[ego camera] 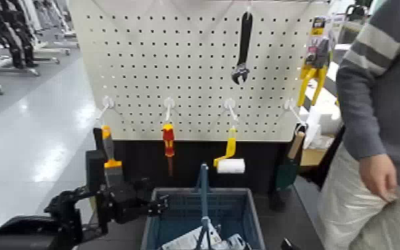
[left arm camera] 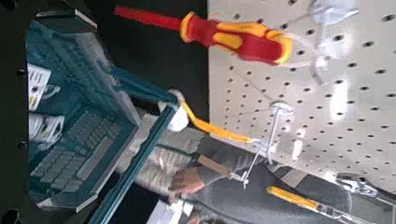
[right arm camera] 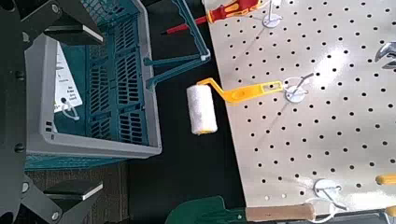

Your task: Put the blue scissors into the crate.

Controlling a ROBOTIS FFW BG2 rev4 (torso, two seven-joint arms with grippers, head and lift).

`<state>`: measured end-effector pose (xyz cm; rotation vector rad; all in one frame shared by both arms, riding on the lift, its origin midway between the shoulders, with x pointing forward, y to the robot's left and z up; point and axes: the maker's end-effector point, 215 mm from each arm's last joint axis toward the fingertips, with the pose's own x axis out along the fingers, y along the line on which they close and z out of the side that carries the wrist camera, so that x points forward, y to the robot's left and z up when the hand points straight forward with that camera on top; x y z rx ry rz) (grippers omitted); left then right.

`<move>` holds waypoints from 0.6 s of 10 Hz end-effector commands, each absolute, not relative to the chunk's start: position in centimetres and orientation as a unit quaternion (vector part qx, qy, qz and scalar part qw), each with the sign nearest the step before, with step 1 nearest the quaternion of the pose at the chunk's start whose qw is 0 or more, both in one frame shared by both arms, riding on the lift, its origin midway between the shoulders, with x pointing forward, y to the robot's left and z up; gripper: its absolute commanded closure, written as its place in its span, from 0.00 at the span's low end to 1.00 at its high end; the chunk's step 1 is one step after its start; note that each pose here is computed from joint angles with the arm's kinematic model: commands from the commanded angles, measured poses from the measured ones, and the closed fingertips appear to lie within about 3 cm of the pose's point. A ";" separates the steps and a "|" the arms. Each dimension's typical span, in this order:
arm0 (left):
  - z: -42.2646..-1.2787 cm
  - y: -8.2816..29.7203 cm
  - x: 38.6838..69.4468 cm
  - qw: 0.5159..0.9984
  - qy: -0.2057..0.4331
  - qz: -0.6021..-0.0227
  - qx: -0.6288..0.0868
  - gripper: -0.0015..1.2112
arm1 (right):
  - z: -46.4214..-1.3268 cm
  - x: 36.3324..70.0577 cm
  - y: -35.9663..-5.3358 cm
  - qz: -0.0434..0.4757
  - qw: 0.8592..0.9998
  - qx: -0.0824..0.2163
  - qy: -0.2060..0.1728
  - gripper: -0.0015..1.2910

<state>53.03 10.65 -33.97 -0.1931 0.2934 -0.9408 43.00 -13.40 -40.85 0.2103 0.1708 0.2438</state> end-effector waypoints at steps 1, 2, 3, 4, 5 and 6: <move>-31.9 14.1 53.4 0.929 0.079 -0.357 -0.049 0.00 | -40.8 43.0 -13.6 0.117 0.984 0.102 0.083 0.16; -32.3 15.8 53.1 0.950 0.060 -0.300 -0.061 0.00 | -40.7 43.0 -13.7 0.116 0.985 0.100 0.082 0.16; -33.1 17.1 52.4 0.965 0.051 -0.250 -0.062 0.00 | -40.7 42.9 -13.9 0.112 0.985 0.099 0.081 0.16; -33.8 18.3 51.3 0.977 0.032 -0.202 -0.055 0.00 | -40.8 42.8 -14.0 0.108 0.986 0.098 0.081 0.16; -35.6 19.1 49.9 0.984 0.038 -0.163 -0.064 0.00 | -40.5 42.7 -14.3 0.105 0.987 0.093 0.075 0.15; -36.8 19.7 48.2 0.989 0.038 -0.131 -0.065 0.00 | -40.7 42.6 -14.5 0.103 0.987 0.092 0.078 0.15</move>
